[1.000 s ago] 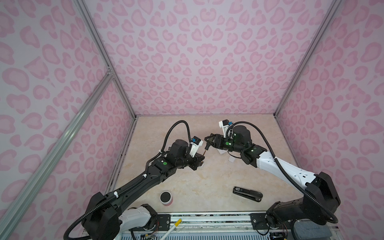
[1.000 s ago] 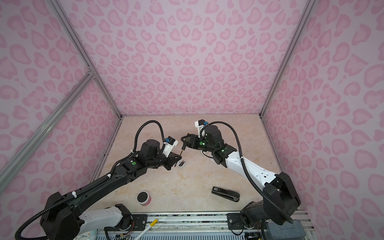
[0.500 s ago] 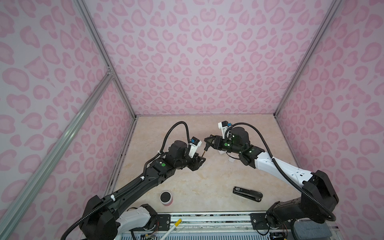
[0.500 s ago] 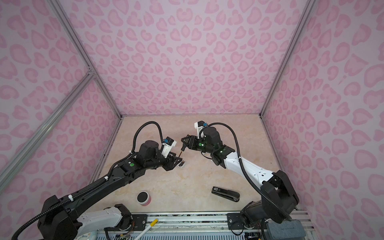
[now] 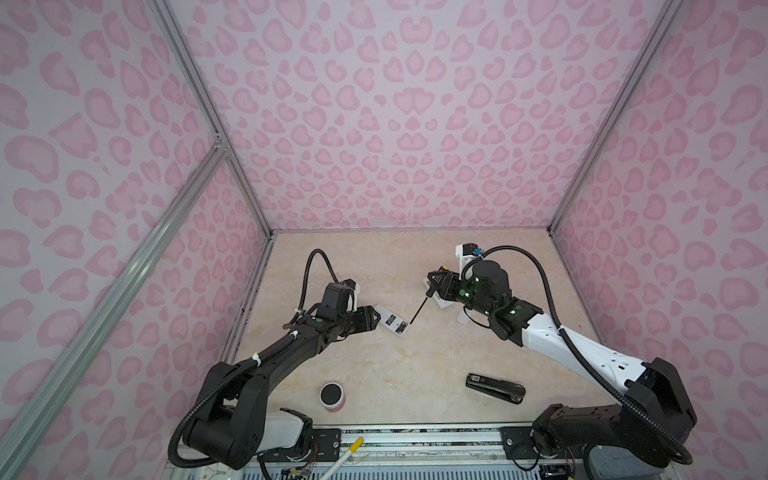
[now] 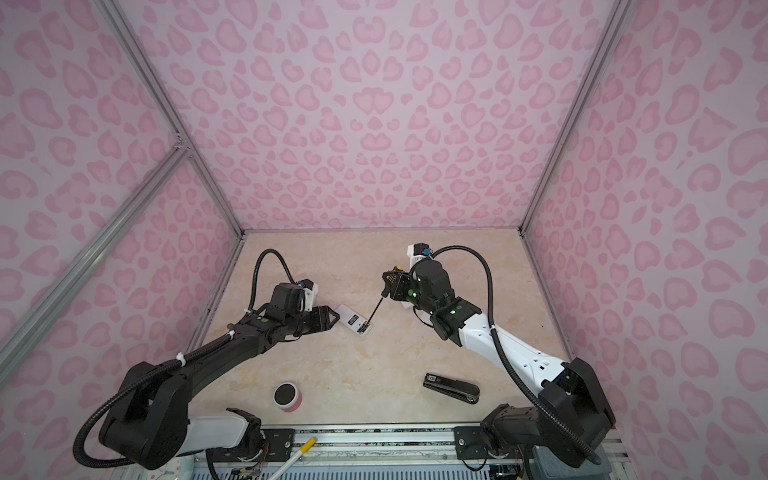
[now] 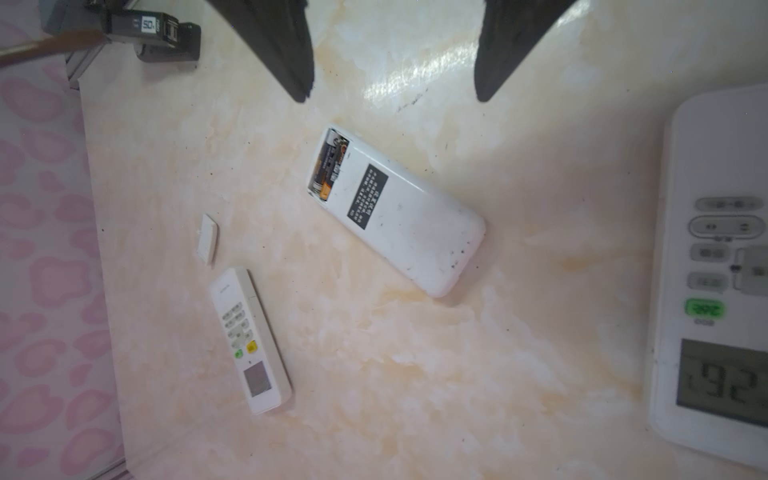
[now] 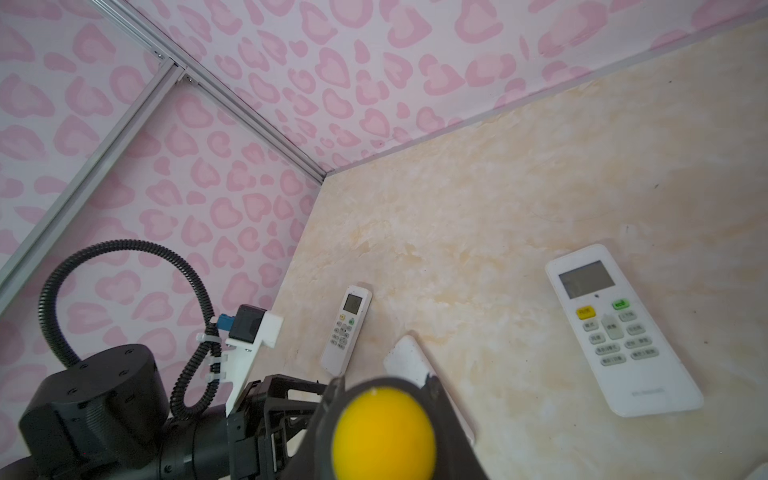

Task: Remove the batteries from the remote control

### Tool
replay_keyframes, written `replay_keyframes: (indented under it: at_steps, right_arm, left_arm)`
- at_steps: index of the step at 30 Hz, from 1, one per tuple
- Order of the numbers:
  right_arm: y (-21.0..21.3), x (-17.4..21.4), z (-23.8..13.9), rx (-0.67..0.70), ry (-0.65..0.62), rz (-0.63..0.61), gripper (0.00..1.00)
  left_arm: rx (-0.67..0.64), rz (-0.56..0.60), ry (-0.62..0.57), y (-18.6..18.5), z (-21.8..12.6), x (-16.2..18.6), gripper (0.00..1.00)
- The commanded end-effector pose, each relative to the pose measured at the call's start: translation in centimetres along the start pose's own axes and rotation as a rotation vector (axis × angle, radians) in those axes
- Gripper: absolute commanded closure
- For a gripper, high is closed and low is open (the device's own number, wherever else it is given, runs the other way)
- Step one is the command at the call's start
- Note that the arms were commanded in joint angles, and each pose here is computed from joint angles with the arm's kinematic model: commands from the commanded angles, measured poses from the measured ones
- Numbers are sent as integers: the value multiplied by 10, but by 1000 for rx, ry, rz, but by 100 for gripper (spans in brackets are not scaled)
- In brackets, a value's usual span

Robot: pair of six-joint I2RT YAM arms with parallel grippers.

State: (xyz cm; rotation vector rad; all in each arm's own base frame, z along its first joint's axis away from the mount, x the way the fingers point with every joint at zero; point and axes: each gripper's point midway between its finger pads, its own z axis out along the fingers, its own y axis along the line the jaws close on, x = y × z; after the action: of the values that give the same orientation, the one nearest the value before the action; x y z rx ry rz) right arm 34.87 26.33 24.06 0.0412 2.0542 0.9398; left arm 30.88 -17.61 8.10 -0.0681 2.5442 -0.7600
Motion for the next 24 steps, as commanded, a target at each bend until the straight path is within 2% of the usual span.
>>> replay_keyframes:
  at_steps: [1,14,24]
  right_arm:
    - [-11,2,3,47,-11,-27,100]
    - [-42,2,12,100,4,-2,100]
    - [-44,14,17,111,23,-45,100]
  left_arm:
    - [74,-68,22,-10,16,-3,37]
    - [121,-164,127,-6,74,-1,47]
    - [146,-163,151,-17,85,2,52]
